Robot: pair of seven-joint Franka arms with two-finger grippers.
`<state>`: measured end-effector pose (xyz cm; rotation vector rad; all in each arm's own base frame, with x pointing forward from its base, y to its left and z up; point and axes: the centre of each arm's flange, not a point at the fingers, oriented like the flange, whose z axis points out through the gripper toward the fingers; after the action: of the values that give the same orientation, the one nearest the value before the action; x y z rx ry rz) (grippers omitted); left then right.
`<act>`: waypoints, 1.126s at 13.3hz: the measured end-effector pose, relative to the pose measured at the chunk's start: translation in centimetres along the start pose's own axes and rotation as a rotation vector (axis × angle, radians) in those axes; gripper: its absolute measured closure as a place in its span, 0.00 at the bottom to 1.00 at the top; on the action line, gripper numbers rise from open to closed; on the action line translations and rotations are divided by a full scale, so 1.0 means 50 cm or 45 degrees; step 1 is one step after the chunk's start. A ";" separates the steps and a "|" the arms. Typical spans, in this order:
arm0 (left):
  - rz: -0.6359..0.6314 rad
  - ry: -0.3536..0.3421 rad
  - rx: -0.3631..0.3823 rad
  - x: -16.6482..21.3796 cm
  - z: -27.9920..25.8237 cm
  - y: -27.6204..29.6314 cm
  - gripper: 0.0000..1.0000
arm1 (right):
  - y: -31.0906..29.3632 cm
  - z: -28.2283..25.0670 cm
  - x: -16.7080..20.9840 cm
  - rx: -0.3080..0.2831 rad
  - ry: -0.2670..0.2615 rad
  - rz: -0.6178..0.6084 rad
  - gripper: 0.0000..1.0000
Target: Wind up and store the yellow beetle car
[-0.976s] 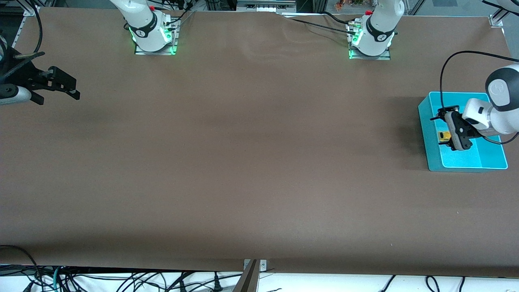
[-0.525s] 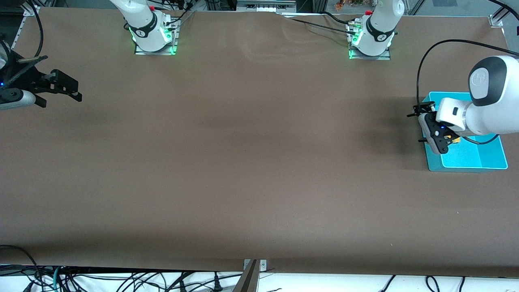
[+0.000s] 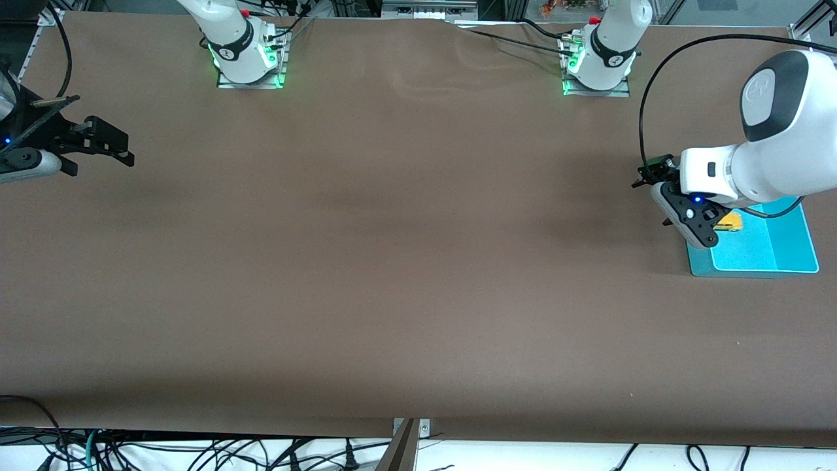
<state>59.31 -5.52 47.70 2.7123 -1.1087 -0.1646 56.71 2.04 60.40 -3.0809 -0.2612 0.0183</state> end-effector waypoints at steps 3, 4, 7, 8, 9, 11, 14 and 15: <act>-0.237 0.045 0.032 0.006 -0.049 0.008 0.00 | 0.001 0.004 0.002 0.001 -0.005 -0.002 0.00; -0.302 0.060 0.042 0.007 -0.063 0.013 0.00 | 0.001 0.004 0.002 0.001 -0.005 -0.013 0.00; -0.389 0.081 0.058 0.009 -0.091 0.039 0.00 | 0.002 0.004 0.002 0.002 -0.005 -0.046 0.00; -0.406 0.080 0.058 0.007 -0.095 0.043 0.00 | 0.002 0.004 0.002 0.002 -0.005 -0.048 0.00; -0.434 0.071 0.053 0.003 -0.097 0.043 0.00 | 0.001 0.004 0.002 0.002 -0.005 -0.049 0.00; -0.553 0.046 0.035 -0.011 -0.096 0.037 0.00 | 0.002 0.005 0.002 0.002 -0.005 -0.051 0.00; -0.758 0.020 0.021 -0.017 -0.099 0.049 0.00 | 0.002 0.006 0.003 0.002 -0.006 -0.054 0.00; -0.799 0.022 0.023 -0.018 -0.104 0.054 0.00 | 0.002 0.006 0.003 0.002 -0.006 -0.055 0.00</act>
<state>57.78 -5.98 53.43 2.9733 -0.2203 -0.2210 56.85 2.00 60.10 -3.0730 -0.3272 0.0246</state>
